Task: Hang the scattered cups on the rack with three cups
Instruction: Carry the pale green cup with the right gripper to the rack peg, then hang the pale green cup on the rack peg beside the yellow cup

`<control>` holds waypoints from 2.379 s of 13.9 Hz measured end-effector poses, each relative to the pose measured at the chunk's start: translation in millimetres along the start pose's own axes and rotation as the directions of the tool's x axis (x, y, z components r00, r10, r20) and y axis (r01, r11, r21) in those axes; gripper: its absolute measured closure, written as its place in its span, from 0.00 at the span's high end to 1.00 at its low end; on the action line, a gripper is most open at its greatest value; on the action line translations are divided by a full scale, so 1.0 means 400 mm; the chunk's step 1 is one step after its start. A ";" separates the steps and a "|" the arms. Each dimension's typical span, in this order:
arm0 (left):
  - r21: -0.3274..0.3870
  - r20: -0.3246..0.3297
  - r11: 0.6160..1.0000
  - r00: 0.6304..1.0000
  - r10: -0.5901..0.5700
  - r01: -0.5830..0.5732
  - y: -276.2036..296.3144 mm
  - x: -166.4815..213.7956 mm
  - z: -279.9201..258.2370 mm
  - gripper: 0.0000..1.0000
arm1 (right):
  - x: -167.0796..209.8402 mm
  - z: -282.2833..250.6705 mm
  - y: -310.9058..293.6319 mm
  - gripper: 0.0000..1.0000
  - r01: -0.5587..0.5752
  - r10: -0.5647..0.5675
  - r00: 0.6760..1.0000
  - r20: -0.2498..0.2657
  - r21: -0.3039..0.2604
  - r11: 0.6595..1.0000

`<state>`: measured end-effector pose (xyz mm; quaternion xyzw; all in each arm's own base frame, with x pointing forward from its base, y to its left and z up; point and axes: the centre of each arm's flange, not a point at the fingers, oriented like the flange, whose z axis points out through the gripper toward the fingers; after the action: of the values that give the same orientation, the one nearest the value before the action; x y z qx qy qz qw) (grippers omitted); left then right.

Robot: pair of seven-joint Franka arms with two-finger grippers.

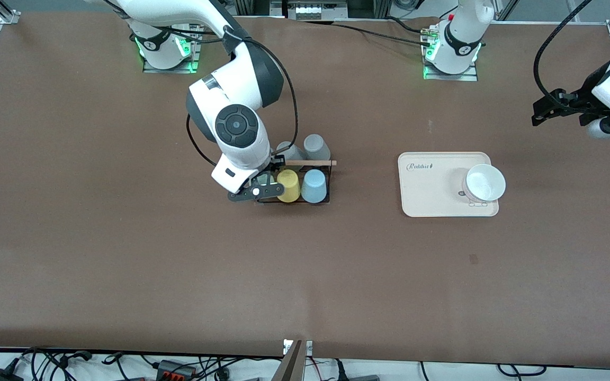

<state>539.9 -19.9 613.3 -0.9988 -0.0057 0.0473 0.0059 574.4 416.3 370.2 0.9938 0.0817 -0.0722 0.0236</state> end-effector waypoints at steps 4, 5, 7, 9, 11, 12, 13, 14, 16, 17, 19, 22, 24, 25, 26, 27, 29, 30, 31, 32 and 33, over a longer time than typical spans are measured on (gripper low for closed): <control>0.000 0.000 1.000 1.000 0.000 0.000 0.000 0.000 0.000 1.00 | 0.009 0.032 0.006 0.67 0.011 -0.011 1.000 0.019 -0.011 1.000; 0.000 0.000 1.000 1.000 0.000 0.000 0.000 0.000 0.000 1.00 | 0.011 0.044 0.006 0.67 0.011 -0.011 1.000 0.025 -0.015 1.000; 0.000 0.000 1.000 1.000 0.000 0.000 0.000 0.000 0.000 1.00 | 0.015 0.070 0.005 0.67 0.011 -0.011 0.999 0.038 -0.021 1.000; 0.000 0.000 1.000 1.000 0.000 0.000 0.000 0.000 0.000 1.00 | 0.019 0.095 0.003 0.67 0.011 -0.010 0.999 0.051 -0.027 1.000; 0.000 0.000 1.000 1.000 0.000 0.000 0.000 0.000 0.000 1.00 | 0.021 0.113 0.000 0.67 0.003 -0.003 0.998 0.068 -0.011 1.000; 0.000 0.000 1.000 1.000 0.000 0.000 0.000 0.000 0.000 1.00 | 0.022 0.116 0.000 0.67 -0.003 0.003 0.997 0.079 0.008 1.000; 0.000 0.000 1.000 1.000 0.000 0.000 0.000 0.000 0.000 1.00 | 0.025 0.118 0.005 0.67 -0.006 0.004 0.996 0.086 0.022 1.000; 0.000 0.000 1.000 1.000 0.000 0.000 0.000 0.000 0.000 1.00 | 0.029 0.119 0.013 0.67 -0.008 0.005 0.996 0.089 0.029 1.000; 0.000 0.000 1.000 1.000 0.000 0.000 0.000 0.000 0.000 1.00 | 0.034 0.125 0.022 0.67 -0.014 0.011 0.995 0.095 0.035 0.999; 0.000 0.000 1.000 1.000 0.000 0.000 0.000 0.000 0.000 1.00 | 0.037 0.129 0.026 0.67 -0.017 0.013 0.995 0.098 0.035 0.999; 0.000 0.000 1.000 1.000 0.000 0.000 0.000 0.000 0.000 1.00 | 0.041 0.133 0.033 0.67 -0.022 0.018 0.995 0.099 0.037 0.999; 0.000 0.000 1.000 1.000 0.000 0.000 0.000 0.000 0.000 1.00 | 0.047 0.135 0.040 0.67 -0.028 0.024 0.995 0.097 0.039 0.999; 0.000 0.000 1.000 1.000 0.000 0.000 0.000 0.000 0.000 1.00 | 0.049 0.141 0.041 0.67 -0.029 0.025 0.995 0.097 0.039 0.999; 0.000 0.000 1.000 1.000 0.000 0.000 0.000 0.000 0.000 1.00 | 0.049 0.143 0.040 0.67 -0.029 0.025 0.995 0.098 0.040 0.999; 0.000 0.000 1.000 1.000 0.000 0.000 0.000 0.000 0.000 1.00 | 0.049 0.145 0.039 0.67 -0.028 0.024 0.995 0.098 0.040 0.999; 0.000 0.000 1.000 1.000 0.000 0.000 0.000 0.000 0.000 1.00 | 0.049 0.145 0.038 0.67 -0.028 0.024 0.995 0.097 0.040 0.999; 0.000 0.000 1.000 1.000 0.000 0.000 0.000 0.000 0.000 1.00 | 0.049 0.145 0.038 0.67 -0.028 0.024 0.995 0.097 0.040 0.999; 0.000 0.000 1.000 1.000 0.000 0.000 0.000 0.000 0.000 1.00 | 0.049 0.145 0.038 0.67 -0.028 0.024 0.995 0.097 0.040 0.999; 0.000 0.000 1.000 1.000 0.000 0.000 0.000 0.000 0.000 1.00 | 0.049 0.146 0.037 0.67 -0.028 0.023 0.995 0.097 0.040 0.999; 0.000 0.000 1.000 1.000 0.000 0.000 0.000 0.000 0.000 1.00 | 0.048 0.146 0.035 0.67 -0.026 0.022 0.995 0.098 0.040 0.999; 0.000 0.000 1.000 1.000 0.000 0.000 0.000 0.000 0.000 1.00 | 0.047 0.147 0.032 0.67 -0.025 0.021 0.995 0.098 0.040 0.999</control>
<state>540.0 -19.9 613.2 -0.9988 -0.0057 0.0474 0.0059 586.6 403.1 309.7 0.9902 0.0677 -0.1220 0.0079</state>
